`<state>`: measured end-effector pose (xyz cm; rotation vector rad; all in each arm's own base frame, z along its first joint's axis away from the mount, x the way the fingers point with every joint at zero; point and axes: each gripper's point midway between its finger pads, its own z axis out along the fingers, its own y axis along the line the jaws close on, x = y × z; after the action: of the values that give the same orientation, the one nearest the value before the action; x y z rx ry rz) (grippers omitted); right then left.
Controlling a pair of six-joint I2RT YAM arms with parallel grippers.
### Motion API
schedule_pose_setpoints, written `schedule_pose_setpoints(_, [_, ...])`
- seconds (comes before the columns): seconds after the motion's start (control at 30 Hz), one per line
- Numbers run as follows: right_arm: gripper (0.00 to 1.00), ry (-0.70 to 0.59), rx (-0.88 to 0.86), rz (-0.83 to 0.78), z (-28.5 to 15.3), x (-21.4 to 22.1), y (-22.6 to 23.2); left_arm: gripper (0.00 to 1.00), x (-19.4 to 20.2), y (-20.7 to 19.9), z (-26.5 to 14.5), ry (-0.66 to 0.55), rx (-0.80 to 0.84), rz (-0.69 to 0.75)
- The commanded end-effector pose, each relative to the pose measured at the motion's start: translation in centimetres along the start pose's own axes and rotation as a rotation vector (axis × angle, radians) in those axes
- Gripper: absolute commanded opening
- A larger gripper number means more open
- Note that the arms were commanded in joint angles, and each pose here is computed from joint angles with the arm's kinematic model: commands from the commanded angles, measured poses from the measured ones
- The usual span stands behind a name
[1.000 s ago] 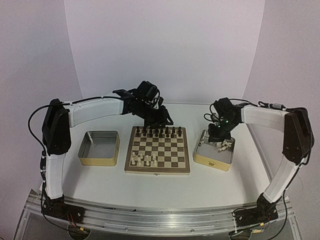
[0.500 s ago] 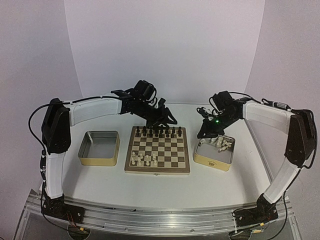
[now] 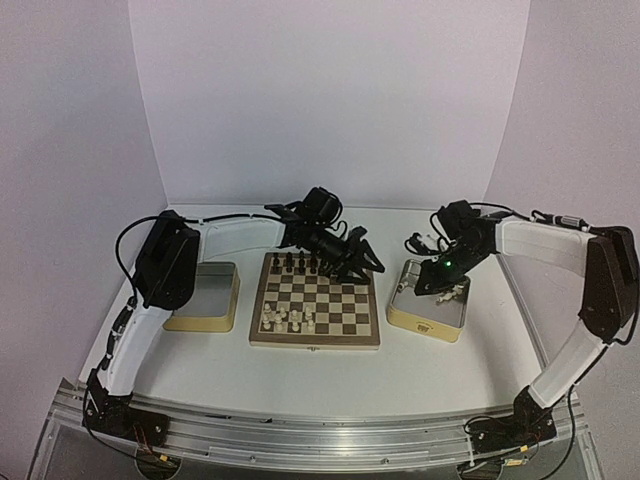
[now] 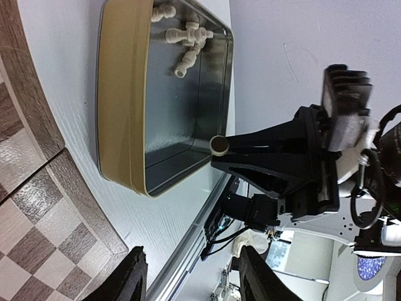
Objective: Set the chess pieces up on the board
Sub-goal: Place the chess piece on the chessboard.
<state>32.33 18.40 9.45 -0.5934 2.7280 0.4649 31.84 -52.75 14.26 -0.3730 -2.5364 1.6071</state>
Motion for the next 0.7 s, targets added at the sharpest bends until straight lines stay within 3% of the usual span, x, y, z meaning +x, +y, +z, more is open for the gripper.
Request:
schedule_pose_setpoints(0.0, [0.02, -0.078, 0.016, -0.114, -1.7, -0.5, -0.2, 0.50, -0.1, -4.2, -0.2, 0.031, 0.125, 0.055])
schedule_pose_setpoints(0.3, [0.03, -0.181, -0.163, -0.179, -3.7, -2.0, 3.3, 0.52, -0.4, -5.2, 0.7, 0.071, 0.229, 0.043])
schedule_pose_setpoints(0.67, [0.05, -0.210, -0.310, -0.199, -4.9, -3.2, 6.0, 0.53, -0.4, -4.8, 1.2, 0.087, 0.229, 0.024])
